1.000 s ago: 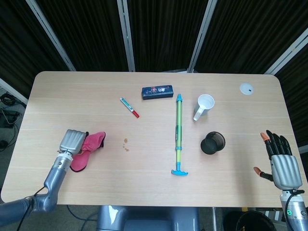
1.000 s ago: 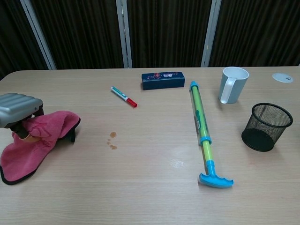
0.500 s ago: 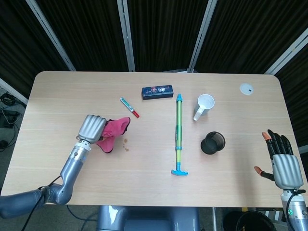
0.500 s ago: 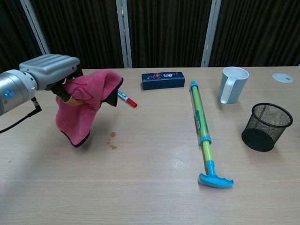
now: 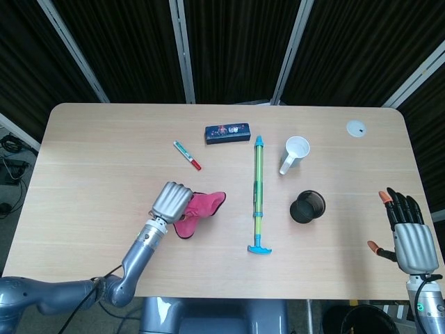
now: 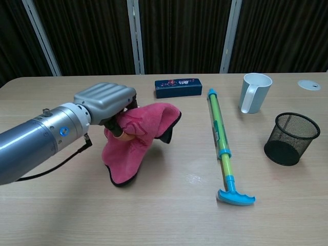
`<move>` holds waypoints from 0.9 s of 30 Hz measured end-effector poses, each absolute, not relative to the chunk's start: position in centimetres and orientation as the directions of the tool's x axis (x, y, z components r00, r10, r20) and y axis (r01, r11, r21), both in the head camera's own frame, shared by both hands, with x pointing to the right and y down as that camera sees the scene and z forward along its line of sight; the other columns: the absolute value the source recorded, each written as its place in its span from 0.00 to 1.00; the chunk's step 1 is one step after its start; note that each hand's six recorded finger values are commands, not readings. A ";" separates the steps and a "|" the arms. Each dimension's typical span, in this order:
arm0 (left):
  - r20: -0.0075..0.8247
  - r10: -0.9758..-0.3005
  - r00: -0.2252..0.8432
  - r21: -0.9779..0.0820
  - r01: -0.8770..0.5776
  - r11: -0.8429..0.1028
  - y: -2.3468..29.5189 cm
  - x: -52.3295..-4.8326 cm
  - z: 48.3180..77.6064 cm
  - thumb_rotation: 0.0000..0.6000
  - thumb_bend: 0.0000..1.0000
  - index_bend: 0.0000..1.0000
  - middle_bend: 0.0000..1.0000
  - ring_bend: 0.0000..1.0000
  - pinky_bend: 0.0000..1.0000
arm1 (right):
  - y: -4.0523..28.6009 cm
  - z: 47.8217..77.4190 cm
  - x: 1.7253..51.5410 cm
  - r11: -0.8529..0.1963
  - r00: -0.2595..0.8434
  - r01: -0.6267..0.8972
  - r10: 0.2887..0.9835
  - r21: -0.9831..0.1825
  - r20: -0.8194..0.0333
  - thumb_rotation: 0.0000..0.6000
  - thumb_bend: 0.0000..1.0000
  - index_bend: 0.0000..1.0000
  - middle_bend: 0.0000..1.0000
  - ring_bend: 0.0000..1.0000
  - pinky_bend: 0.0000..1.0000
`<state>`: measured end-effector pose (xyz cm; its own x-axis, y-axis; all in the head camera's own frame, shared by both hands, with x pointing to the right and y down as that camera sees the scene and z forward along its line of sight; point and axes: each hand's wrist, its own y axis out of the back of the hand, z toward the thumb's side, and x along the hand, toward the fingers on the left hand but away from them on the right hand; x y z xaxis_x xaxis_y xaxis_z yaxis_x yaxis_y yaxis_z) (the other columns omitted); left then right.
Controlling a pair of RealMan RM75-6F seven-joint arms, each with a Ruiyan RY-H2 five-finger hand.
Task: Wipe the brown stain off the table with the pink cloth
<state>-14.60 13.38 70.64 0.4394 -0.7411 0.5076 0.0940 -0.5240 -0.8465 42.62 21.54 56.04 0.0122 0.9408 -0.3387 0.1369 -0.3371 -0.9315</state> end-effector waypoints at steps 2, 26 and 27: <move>0.518 -0.731 0.445 -0.841 0.108 -0.530 13.9 -14.2 71.2 1.00 0.41 0.89 0.64 0.57 0.60 | 21.6 56.0 42.7 -0.337 0.010 0.138 0.941 -0.931 -0.339 1.00 0.00 0.00 0.00 0.00 0.00; 0.626 -0.721 0.297 -0.777 0.317 -0.544 12.7 -22.9 75.9 1.00 0.41 0.88 0.64 0.57 0.60 | 21.8 55.8 42.8 -0.330 0.003 0.125 0.943 -0.936 -0.333 1.00 0.00 0.00 0.00 0.00 0.00; 0.626 -0.726 0.285 -0.776 0.323 -0.542 12.4 -23.6 75.9 1.00 0.41 0.88 0.64 0.57 0.60 | 21.8 55.8 42.8 -0.330 0.004 0.124 0.943 -0.936 -0.332 1.00 0.00 0.00 0.00 0.00 0.00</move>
